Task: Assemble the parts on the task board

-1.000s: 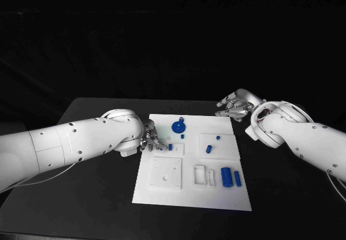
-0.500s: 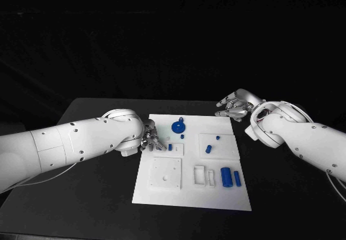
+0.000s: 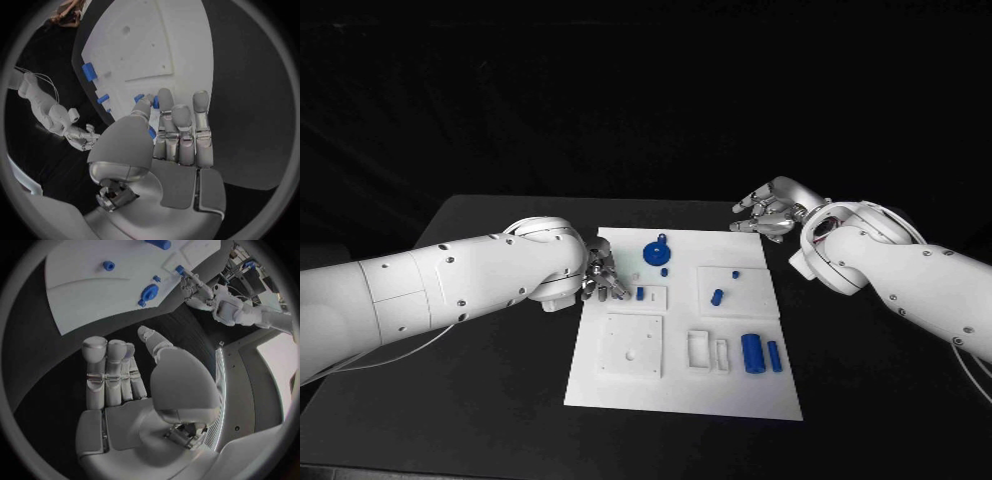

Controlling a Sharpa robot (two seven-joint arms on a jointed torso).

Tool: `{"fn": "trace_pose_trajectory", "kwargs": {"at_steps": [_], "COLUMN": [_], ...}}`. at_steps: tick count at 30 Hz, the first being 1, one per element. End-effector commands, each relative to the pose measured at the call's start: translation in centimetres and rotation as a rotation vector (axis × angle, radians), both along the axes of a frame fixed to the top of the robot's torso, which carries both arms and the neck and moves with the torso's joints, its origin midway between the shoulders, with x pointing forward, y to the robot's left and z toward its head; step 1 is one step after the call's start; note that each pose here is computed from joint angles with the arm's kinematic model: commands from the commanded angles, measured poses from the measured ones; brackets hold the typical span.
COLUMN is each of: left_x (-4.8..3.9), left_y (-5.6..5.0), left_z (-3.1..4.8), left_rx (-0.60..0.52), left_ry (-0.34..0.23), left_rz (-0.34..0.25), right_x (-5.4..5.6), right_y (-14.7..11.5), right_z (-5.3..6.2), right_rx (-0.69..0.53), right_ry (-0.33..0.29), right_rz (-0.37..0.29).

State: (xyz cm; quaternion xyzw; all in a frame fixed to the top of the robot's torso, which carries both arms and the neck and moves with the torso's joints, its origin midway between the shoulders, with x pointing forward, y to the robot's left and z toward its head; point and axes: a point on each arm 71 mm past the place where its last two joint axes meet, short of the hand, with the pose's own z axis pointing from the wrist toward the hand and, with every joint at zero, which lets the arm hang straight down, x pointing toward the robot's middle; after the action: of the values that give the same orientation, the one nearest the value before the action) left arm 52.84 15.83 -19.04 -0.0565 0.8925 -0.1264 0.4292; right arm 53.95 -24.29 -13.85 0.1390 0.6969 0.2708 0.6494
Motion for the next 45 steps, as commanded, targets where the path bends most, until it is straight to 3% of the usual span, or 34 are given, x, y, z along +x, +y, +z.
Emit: {"fn": "trace_pose_trajectory", "kwargs": {"at_steps": [1, 20, 32, 45], "left_x": [-0.23, -1.11, -1.04, -0.89], "left_y": [0.1, 0.4, 0.9, 1.4], "left_z": [-0.40, 0.47, 1.14, 1.25], "left_rx": [-0.016, -0.120, -0.158, -0.164], "left_ry": [-0.011, -0.042, -0.065, -0.065], "left_rz": [0.003, -0.002, 0.002, 0.009], "right_x": [0.0, 0.0, 0.0, 0.0], "right_y": [0.1, 0.1, 0.1, 0.1], "right_z": [0.0, 0.0, -0.1, -0.1], "right_rx": [-0.004, -0.004, -0.002, -0.002], "right_ry": [-0.001, 0.002, 0.004, 0.006], "right_rz": [0.013, 0.014, 0.016, 0.016]}}
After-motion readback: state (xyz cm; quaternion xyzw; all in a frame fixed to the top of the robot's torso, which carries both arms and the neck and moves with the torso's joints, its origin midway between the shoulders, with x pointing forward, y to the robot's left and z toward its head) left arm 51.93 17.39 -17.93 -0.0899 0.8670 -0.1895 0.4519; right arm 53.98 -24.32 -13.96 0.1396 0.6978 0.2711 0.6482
